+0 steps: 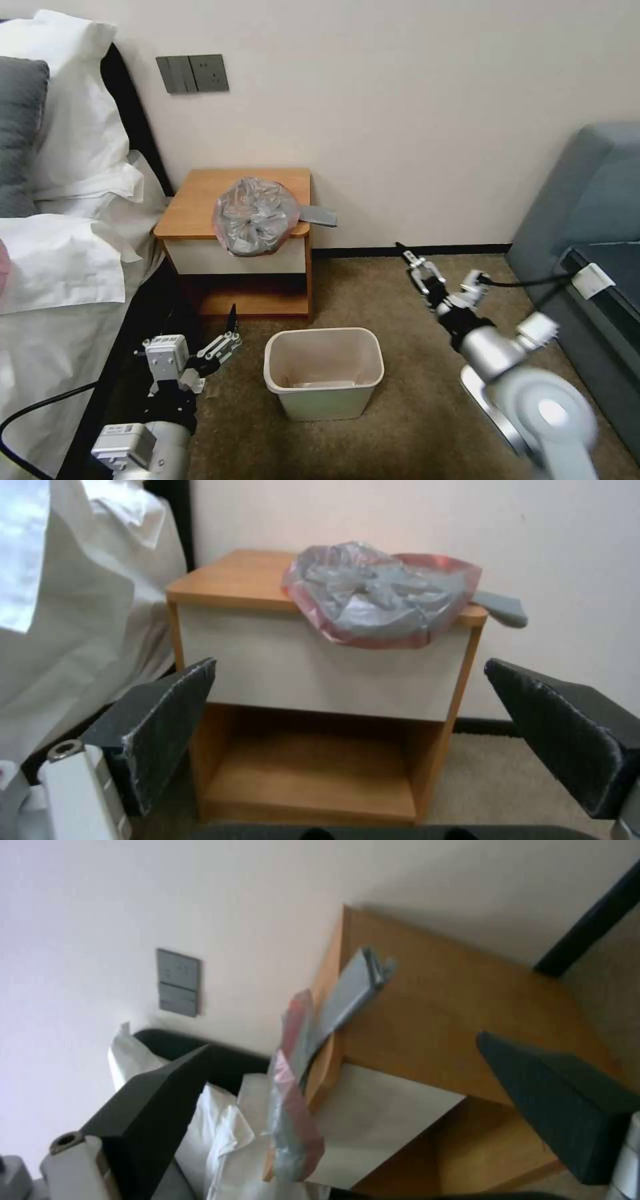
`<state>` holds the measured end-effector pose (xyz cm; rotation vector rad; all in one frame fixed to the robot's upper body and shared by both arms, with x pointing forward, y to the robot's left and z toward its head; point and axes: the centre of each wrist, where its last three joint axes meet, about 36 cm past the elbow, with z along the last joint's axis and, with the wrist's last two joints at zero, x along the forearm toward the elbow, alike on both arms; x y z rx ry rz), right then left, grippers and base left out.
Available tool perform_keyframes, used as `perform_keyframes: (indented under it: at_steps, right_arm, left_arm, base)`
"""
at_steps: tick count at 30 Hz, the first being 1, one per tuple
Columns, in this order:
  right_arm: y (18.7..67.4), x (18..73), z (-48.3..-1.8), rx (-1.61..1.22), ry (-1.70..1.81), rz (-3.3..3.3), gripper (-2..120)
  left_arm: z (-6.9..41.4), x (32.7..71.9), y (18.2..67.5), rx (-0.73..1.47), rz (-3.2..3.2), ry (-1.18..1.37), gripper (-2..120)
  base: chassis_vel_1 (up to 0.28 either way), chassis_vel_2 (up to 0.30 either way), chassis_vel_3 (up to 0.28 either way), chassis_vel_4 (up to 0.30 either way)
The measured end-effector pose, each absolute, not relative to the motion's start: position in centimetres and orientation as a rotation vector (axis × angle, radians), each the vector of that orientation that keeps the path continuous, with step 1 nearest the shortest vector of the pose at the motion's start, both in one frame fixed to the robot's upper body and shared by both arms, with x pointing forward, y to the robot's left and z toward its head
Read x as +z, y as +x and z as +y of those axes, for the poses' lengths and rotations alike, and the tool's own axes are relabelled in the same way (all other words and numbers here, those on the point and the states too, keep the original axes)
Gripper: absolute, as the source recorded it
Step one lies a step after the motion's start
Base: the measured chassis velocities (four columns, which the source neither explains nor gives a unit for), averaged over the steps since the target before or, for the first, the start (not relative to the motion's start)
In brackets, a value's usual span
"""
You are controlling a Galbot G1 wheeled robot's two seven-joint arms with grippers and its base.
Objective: Pick up the garbage bag from the table and place it over the trash can.
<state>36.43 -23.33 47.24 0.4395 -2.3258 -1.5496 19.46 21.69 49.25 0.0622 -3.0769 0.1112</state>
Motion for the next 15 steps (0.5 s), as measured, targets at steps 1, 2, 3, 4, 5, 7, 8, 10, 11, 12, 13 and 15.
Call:
perform_keyframes:
  at_steps: [1,2,3,4,5,7,8,10,11,12,13,15]
  right_arm:
    - [36.4,47.2,-23.3,-1.550,0.440,-2.326,100]
    - [38.3,46.5,-22.8,-1.566,0.451,-2.294,100]
    - [39.9,46.0,-22.3,-1.584,0.469,-2.269,100]
    - [42.0,45.5,-21.6,-1.619,0.496,-2.227,100]
    - [42.0,45.5,-21.6,-1.619,0.496,-2.227,100]
    - [45.8,43.9,-20.4,-1.665,0.505,-2.145,100]
    - [45.8,43.9,-20.4,-1.665,0.505,-2.145,100]
    - [48.8,42.1,-19.1,-1.697,0.511,-2.090,100]
    - [48.8,42.1,-19.1,-1.697,0.511,-2.090,100]
    - [50.2,41.4,-18.6,-1.707,0.517,-2.074,100]
    - [50.8,41.2,-18.4,-1.713,0.521,-2.068,100]
    - [50.8,41.2,-18.4,-1.713,0.521,-2.068,100]
  left_arm:
    - [21.7,49.3,19.5,0.111,-3.077,0.062,100]
    - [21.8,49.2,19.4,0.116,-3.075,0.069,100]
    - [21.8,49.2,19.3,0.120,-3.071,0.077,100]
    - [21.9,49.1,19.1,0.126,-3.064,0.082,100]
    - [21.9,49.1,19.1,0.126,-3.064,0.082,100]
    - [21.9,49.0,18.9,0.129,-3.059,0.086,100]
    - [21.9,49.0,18.9,0.129,-3.059,0.086,100]
    - [21.9,48.9,18.7,0.131,-3.060,0.089,100]
    - [21.9,48.9,18.7,0.131,-3.060,0.089,100]
    - [21.9,48.9,18.6,0.137,-3.055,0.094,100]
    - [21.9,48.8,18.6,0.141,-3.052,0.095,100]
    - [21.9,48.8,18.6,0.141,-3.052,0.095,100]
  base:
    - [0.000,0.000,0.000,0.000]
    - [0.000,0.000,0.000,0.000]
    - [0.000,0.000,0.000,0.000]
    - [0.000,0.000,0.000,0.000]
    - [0.000,0.000,0.000,0.000]
    - [0.000,0.000,0.000,0.000]
    - [0.000,0.000,0.000,0.000]
    - [0.000,0.000,0.000,0.000]
    - [0.000,0.000,0.000,0.000]
    - [0.000,0.000,0.000,0.000]
    - [0.000,0.000,0.000,0.000]
    - [0.000,0.000,0.000,0.000]
